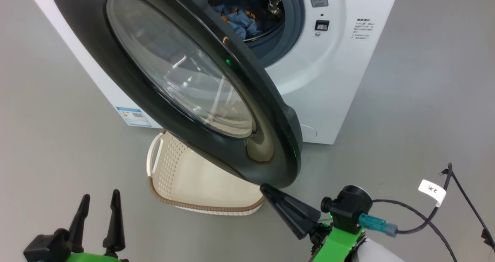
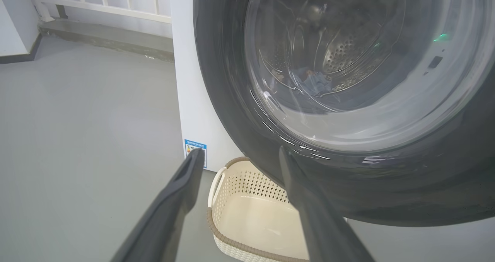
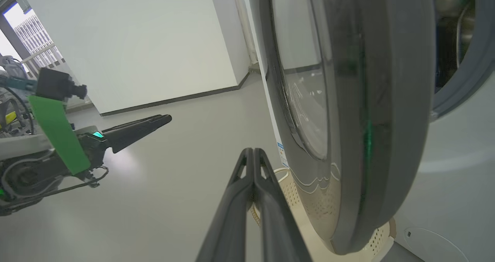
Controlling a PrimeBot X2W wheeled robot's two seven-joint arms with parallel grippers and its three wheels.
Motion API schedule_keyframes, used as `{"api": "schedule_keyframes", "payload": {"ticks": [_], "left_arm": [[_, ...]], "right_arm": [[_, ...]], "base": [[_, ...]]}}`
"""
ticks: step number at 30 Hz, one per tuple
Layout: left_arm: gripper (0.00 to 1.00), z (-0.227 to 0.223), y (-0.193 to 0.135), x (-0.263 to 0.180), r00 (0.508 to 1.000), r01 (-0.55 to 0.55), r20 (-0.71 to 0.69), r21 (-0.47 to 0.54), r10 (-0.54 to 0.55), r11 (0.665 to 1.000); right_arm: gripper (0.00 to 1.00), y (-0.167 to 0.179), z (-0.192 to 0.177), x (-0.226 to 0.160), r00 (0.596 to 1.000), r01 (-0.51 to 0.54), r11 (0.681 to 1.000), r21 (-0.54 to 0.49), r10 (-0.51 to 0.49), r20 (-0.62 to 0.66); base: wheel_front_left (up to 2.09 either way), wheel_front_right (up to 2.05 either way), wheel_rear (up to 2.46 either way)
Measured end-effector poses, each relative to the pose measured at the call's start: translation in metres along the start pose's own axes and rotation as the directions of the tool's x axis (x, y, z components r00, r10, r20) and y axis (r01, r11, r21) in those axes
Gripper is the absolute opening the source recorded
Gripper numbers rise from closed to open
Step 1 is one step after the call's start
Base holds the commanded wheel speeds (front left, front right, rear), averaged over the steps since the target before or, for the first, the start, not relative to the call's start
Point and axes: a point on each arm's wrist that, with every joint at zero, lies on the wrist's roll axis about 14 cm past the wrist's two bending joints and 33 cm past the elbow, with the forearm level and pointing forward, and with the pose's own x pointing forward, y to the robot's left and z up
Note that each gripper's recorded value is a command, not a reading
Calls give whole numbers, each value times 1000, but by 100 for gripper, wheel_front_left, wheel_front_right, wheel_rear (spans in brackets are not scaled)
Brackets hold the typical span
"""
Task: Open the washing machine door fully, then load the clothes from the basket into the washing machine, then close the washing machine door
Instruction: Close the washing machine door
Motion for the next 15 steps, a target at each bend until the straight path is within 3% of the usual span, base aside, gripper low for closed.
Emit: {"api": "schedule_keyframes", "payload": {"ticks": [6, 15], "left_arm": [[100, -2, 1, 6, 1000, -11, -4, -4, 11, 1000], [100, -5, -1, 17, 1000, -10, -9, -7, 10, 1000]], "right_arm": [[0, -24, -17, 5, 997, 54, 999, 3, -54, -49], [0, -56, -11, 17, 991, 135, 990, 26, -135, -18]], "base": [[0, 0, 0], [0, 0, 0]]}}
